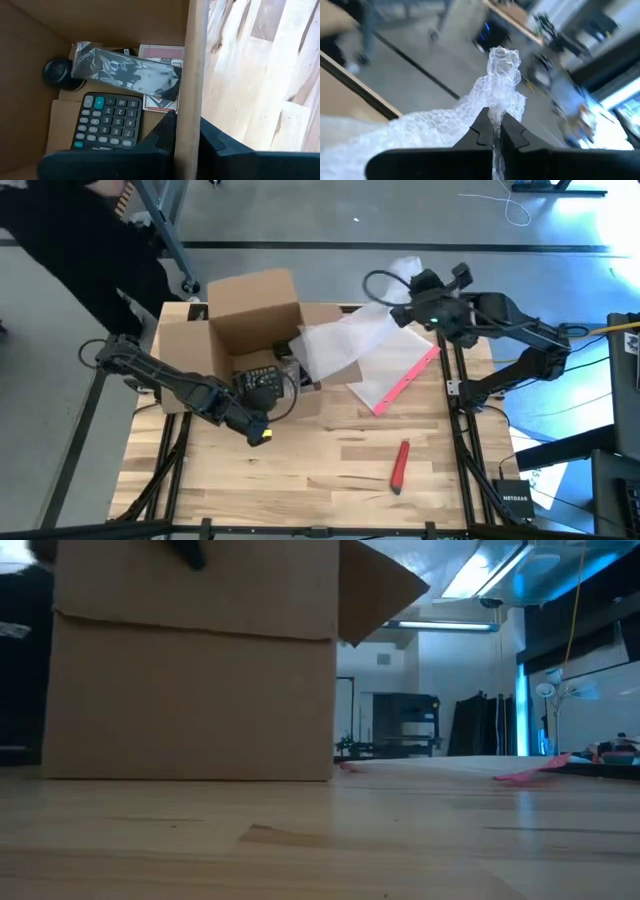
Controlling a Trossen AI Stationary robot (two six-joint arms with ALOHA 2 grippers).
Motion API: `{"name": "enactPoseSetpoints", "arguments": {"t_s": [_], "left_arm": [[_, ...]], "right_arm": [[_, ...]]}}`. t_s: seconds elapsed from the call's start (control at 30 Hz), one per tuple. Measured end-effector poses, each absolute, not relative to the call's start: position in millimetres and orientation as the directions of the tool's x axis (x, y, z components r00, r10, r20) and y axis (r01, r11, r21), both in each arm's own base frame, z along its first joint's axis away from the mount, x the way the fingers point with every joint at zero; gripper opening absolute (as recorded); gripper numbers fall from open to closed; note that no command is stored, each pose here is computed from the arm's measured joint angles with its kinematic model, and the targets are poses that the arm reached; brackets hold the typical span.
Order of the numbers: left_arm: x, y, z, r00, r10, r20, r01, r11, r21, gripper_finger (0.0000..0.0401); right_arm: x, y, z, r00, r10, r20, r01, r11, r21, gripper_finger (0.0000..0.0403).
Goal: Unpack boxes
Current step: Remove the bubble wrap from the cardboard box
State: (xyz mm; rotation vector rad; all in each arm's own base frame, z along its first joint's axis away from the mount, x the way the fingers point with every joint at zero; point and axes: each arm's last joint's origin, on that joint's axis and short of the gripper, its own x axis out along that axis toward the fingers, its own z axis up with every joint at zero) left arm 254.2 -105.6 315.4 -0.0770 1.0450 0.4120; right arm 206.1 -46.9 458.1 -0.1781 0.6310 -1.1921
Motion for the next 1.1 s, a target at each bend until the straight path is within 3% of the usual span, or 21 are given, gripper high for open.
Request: {"name": "enactPoseSetpoints", "arguments": {"t_s": [0.17, 0.47, 0.7, 1.1], "left_arm": [[249.9, -107.5, 317.0, 0.429, 0.288, -0.856, -0.374, 0.919, 0.122, 0.0027], [240.2, -122.6, 316.3, 0.428, 0.268, -0.863, -0.297, 0.944, 0.146, 0.0027], [235.4, -130.0, 316.1, 0.428, 0.253, -0.868, -0.289, 0.948, 0.133, 0.0027], [235.3, -130.4, 316.1, 0.432, 0.257, -0.865, -0.277, 0.950, 0.144, 0.0027]], "right_arm": [[206.6, -68.1, 437.9, 0.039, -0.900, -0.435, 0.815, 0.280, -0.507, 0.0000], [216.4, -112.7, 379.5, -0.170, -0.855, -0.489, 0.786, 0.182, -0.591, 0.0001], [220.4, -133.0, 327.1, -0.186, -0.786, -0.589, 0.777, 0.250, -0.578, 0.0001], [210.4, -130.4, 246.9, -0.278, -0.769, -0.575, 0.731, 0.219, -0.647, 0.0001]]}}
